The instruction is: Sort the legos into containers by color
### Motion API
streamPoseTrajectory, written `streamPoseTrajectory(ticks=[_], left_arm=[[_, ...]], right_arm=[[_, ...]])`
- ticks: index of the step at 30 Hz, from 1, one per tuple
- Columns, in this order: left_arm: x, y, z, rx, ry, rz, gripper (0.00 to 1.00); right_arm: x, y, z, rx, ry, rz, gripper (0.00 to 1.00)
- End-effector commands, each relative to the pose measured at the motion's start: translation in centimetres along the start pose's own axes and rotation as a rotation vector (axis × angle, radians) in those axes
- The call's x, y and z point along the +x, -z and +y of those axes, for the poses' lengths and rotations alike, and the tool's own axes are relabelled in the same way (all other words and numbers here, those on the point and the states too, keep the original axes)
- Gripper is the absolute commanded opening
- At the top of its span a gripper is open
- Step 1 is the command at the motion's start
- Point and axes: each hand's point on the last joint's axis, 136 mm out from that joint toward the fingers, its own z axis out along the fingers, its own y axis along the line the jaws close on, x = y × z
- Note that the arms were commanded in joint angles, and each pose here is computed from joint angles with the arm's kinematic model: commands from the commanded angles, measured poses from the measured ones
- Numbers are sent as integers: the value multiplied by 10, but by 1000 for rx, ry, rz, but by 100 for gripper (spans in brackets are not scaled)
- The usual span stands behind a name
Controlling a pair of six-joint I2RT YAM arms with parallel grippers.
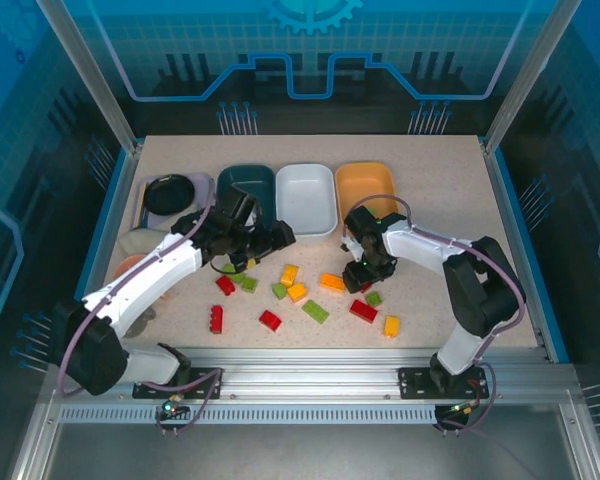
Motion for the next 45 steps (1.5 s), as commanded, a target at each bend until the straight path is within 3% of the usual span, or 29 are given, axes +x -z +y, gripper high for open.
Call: streamPoseTrajectory(ticks=[1,8,13,19,24,30,34,39,45], left_arm=[[1,10,-5,31,4,-38,99],[10,16,-2,61,16,-61,99],[12,18,-5,97,29,-70,99],[7,25,-24,165,28,-89,99],[-12,35,-42,184,28,-127,99],[-50,36,-43,186,78,-166,99],[-65,36,-37,160,119,-176,99],[-65,34,-30,133,135,-172,99],[-53,41,-8,46,151,-162,99]], right_arm=[[-15,0,-2,5,-1,-26,54],[-21,-6,-2,29,2,-11,36],[-14,0,-3,60,2,-27,30],[-22,61,7,84,-3,-187,28],[-62,106,33,26,-20,-316,28],[-157,102,54,-25,-63,-366,28],[-212,70,44,-18,-158,-328,28],[-248,33,33,-10,-203,-297,33],[-258,34,39,-49,-187,-292,57]])
